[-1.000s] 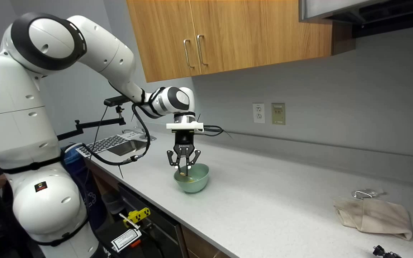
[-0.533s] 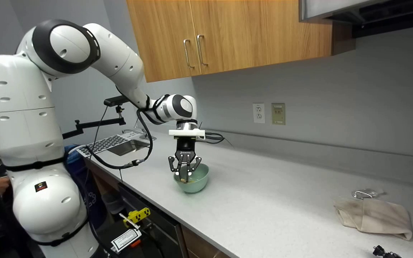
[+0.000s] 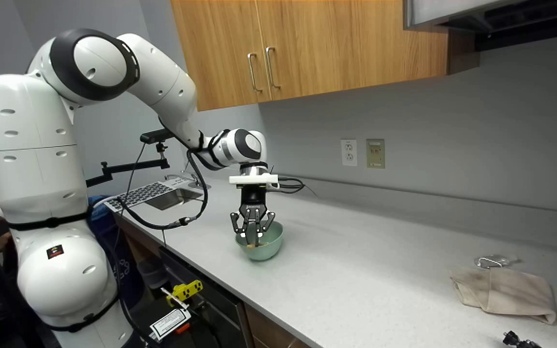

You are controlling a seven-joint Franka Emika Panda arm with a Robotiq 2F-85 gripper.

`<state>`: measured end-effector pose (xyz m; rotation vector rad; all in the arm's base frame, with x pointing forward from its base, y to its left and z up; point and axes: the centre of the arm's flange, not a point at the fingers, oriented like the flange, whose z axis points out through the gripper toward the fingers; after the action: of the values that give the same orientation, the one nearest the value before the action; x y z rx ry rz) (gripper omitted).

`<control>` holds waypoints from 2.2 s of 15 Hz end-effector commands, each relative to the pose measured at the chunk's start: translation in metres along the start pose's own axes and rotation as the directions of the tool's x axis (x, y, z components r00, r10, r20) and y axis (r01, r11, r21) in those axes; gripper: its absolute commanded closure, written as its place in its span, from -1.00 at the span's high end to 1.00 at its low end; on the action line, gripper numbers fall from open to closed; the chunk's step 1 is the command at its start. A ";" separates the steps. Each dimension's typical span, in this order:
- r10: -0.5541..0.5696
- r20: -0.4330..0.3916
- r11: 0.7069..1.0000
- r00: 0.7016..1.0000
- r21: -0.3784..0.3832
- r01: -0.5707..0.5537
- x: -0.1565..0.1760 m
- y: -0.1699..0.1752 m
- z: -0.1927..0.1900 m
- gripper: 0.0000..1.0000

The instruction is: Use the spatula to stir the contents in the bowl

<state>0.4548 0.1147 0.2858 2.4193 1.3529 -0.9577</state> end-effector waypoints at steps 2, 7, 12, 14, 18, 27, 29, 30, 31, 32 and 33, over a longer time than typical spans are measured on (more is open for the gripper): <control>0.032 -0.030 0.999 0.999 -0.029 -0.033 -0.008 0.014 -0.023 -0.89; 0.012 -0.049 1.000 0.999 0.000 -0.012 -0.017 0.008 -0.034 -0.89; -0.034 0.001 0.998 0.999 0.044 0.034 -0.020 -0.005 -0.025 -0.89; -0.047 0.025 0.997 0.999 0.059 0.046 -0.021 -0.005 -0.021 -0.89; -0.037 0.014 0.998 0.999 0.050 0.036 -0.010 0.002 -0.015 -0.89; -0.001 -0.003 1.000 1.000 -0.005 0.001 0.015 0.014 -0.003 -0.89; 0.002 0.013 1.000 1.000 -0.024 -0.002 0.010 0.015 -0.006 -0.89; 0.004 0.024 0.999 1.000 -0.048 -0.003 0.005 0.016 -0.008 -0.89; 0.008 0.031 0.998 0.999 -0.070 -0.006 0.002 0.017 -0.011 -0.89; 0.012 0.035 0.996 0.999 -0.090 -0.009 -0.001 0.019 -0.015 -0.89; 0.018 0.038 0.993 0.999 -0.120 -0.014 -0.003 0.020 -0.020 -0.89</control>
<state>0.4727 0.1143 0.2829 2.3562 1.3635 -0.9366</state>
